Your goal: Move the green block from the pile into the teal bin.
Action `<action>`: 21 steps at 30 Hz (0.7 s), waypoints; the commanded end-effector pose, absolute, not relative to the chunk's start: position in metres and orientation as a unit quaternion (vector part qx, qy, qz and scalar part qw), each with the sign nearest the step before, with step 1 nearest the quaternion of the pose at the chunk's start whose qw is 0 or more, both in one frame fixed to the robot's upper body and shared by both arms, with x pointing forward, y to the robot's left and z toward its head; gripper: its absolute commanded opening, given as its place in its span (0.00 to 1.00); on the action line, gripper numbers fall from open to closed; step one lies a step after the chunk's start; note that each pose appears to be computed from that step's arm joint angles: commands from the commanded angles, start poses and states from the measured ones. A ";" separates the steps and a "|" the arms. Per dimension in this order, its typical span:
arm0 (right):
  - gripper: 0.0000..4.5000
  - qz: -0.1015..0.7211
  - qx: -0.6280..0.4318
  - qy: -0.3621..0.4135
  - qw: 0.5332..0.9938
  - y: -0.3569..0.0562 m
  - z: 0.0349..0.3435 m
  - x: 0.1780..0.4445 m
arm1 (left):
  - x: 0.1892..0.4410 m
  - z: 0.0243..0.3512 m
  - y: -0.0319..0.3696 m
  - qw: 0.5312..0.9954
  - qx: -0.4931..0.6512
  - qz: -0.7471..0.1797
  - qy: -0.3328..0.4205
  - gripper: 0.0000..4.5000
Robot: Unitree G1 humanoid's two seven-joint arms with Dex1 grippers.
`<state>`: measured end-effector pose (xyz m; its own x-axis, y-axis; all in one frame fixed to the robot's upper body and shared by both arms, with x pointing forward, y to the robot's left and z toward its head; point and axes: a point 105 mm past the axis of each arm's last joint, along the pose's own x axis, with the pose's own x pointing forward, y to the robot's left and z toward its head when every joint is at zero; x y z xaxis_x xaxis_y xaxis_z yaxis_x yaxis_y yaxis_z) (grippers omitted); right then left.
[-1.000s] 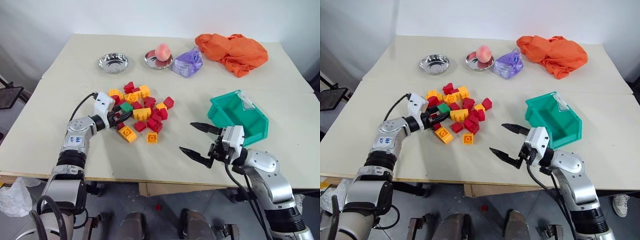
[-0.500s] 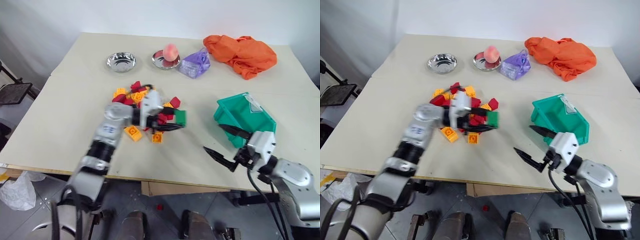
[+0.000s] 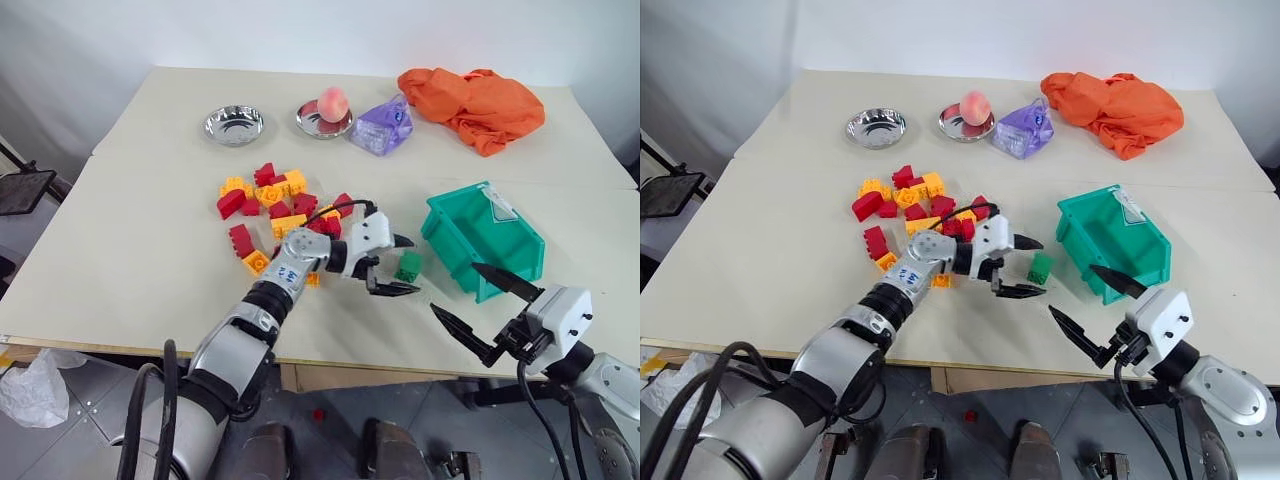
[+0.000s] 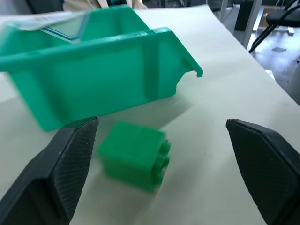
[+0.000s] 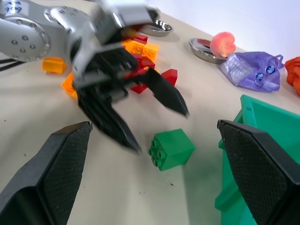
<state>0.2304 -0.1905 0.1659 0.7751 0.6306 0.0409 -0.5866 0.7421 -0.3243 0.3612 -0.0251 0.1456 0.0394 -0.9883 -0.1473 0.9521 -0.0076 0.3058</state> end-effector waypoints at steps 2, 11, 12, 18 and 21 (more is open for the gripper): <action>1.00 0.350 -0.137 -0.061 0.925 -0.179 0.171 0.235 | 0.357 0.165 0.015 0.699 0.153 -0.689 -0.112 1.00; 1.00 0.351 -0.116 0.069 0.927 -0.142 0.150 0.274 | 0.324 0.183 0.128 0.765 0.159 -0.609 -0.136 1.00; 1.00 0.343 -0.119 0.074 0.929 -0.143 0.149 0.276 | 0.322 0.183 0.131 0.770 0.156 -0.604 -0.133 1.00; 1.00 0.272 -0.143 0.073 0.949 -0.144 0.148 0.312 | 0.295 0.171 0.163 0.812 0.160 -0.552 -0.100 1.00; 1.00 0.271 -0.161 0.073 0.946 -0.141 0.146 0.319 | 0.285 0.168 0.169 0.823 0.154 -0.540 -0.088 1.00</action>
<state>0.3172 -0.1426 0.1380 0.8331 0.4903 -0.2562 -0.5449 0.8070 -0.2276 0.2896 0.1687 0.1529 0.3971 -0.9163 -0.0526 0.8796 0.3636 0.3068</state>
